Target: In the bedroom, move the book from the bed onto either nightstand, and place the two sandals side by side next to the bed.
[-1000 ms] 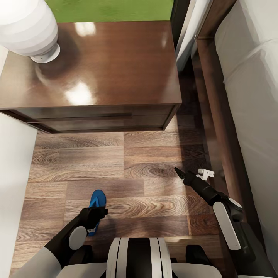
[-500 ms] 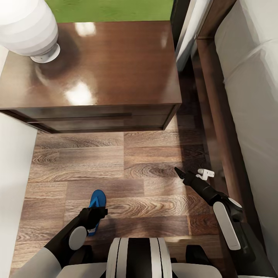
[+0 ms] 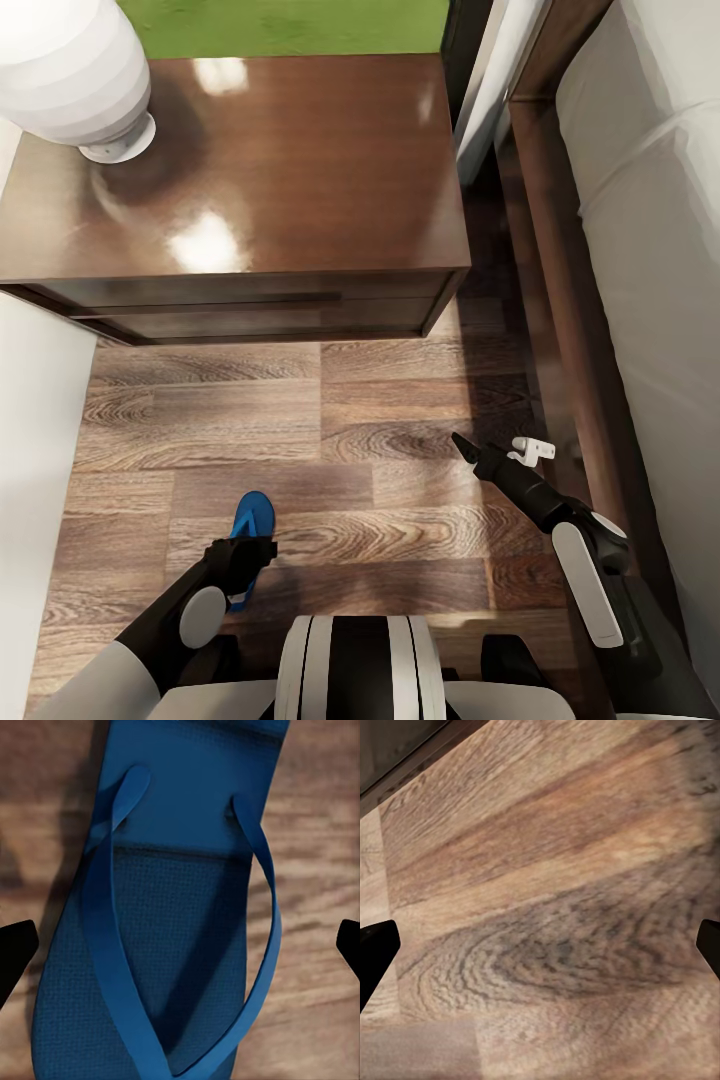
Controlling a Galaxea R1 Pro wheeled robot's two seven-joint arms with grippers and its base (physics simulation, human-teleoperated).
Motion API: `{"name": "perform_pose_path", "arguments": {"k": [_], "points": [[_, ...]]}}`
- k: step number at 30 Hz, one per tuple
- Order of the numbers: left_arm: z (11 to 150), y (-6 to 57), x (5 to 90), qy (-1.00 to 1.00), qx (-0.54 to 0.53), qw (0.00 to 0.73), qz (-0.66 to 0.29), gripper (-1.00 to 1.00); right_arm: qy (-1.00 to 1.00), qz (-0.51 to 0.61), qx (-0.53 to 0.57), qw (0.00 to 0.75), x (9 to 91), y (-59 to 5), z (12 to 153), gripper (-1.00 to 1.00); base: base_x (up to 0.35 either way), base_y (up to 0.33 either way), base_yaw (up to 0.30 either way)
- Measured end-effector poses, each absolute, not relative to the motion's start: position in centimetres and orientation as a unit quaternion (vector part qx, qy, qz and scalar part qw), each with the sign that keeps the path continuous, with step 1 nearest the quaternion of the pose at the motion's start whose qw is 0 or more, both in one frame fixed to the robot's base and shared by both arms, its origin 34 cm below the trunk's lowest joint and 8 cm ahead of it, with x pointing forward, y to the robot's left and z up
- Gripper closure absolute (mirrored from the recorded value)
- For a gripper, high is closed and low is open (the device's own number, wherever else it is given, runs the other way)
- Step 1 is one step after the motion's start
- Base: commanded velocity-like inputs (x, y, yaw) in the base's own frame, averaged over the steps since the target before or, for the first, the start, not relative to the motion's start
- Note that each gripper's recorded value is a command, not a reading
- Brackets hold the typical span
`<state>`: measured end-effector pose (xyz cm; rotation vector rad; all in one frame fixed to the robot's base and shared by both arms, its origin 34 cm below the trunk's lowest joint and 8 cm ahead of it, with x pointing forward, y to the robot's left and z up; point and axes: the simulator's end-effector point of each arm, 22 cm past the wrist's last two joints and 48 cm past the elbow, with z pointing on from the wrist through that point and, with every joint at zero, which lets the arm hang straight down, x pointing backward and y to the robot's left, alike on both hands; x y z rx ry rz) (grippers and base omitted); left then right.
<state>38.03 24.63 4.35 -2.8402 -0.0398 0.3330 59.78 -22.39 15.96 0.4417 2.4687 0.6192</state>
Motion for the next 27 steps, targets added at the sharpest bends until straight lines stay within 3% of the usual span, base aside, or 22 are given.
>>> {"name": "perform_pose_path", "arguments": {"k": [27], "points": [[4.4,23.4,37.5,0.009,-0.984,0.133,0.115,-1.0,0.919,0.231,0.164,0.276,59.8,-22.4,16.0,-1.0,0.0,0.0,0.0]]}}
